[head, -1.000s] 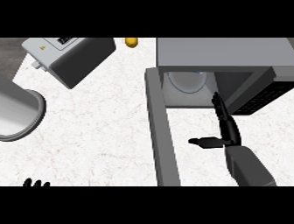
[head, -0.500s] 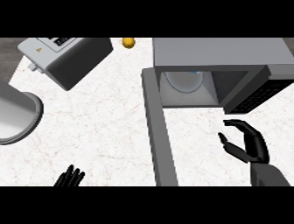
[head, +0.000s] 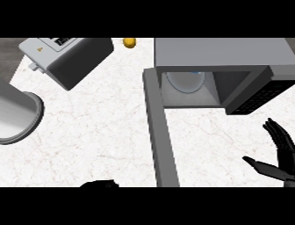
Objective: Pick up the milk, place it into the microwave and close the microwave
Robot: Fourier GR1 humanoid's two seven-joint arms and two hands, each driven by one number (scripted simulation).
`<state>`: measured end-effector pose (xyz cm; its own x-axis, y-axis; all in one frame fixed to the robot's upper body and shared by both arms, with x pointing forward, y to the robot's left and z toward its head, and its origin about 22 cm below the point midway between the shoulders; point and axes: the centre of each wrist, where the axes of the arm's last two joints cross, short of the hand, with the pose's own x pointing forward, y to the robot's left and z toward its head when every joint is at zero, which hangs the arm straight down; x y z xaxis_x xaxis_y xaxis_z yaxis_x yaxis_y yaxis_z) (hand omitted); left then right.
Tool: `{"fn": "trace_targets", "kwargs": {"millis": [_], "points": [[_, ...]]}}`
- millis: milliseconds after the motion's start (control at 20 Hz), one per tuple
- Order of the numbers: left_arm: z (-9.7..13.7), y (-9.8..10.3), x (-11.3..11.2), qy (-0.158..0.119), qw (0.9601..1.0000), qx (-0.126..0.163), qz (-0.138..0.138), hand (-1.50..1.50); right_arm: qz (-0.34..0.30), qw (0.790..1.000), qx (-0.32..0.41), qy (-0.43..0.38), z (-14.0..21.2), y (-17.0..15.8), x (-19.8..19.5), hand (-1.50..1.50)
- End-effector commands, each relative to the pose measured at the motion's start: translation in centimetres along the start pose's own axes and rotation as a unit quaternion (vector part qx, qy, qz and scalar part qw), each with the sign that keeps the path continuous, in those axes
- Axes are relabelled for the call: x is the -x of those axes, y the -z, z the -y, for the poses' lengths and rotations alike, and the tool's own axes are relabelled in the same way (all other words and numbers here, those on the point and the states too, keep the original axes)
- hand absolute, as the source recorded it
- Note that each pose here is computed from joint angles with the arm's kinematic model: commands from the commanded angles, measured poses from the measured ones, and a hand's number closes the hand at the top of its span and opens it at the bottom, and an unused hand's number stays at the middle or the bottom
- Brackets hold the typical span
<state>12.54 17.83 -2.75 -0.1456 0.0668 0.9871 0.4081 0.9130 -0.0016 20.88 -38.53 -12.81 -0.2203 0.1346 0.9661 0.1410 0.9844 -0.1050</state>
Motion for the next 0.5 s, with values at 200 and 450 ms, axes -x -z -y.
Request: {"fn": "trace_targets", "kwargs": {"millis": [200, 450], "points": [[0.9, 5.4, 1.5, 0.051, 0.998, -0.036, 0.001, 1.5, 0.001, 1.0, 0.017, 0.023, 5.3, -0.7, -1.7, -1.5], [1.7, 8.2, 2.6, 0.085, 0.9926, 0.077, -0.041, 1.5, 0.022, 0.999, 0.003, 0.033, 6.1, -2.6, -1.9, -1.5]]}}
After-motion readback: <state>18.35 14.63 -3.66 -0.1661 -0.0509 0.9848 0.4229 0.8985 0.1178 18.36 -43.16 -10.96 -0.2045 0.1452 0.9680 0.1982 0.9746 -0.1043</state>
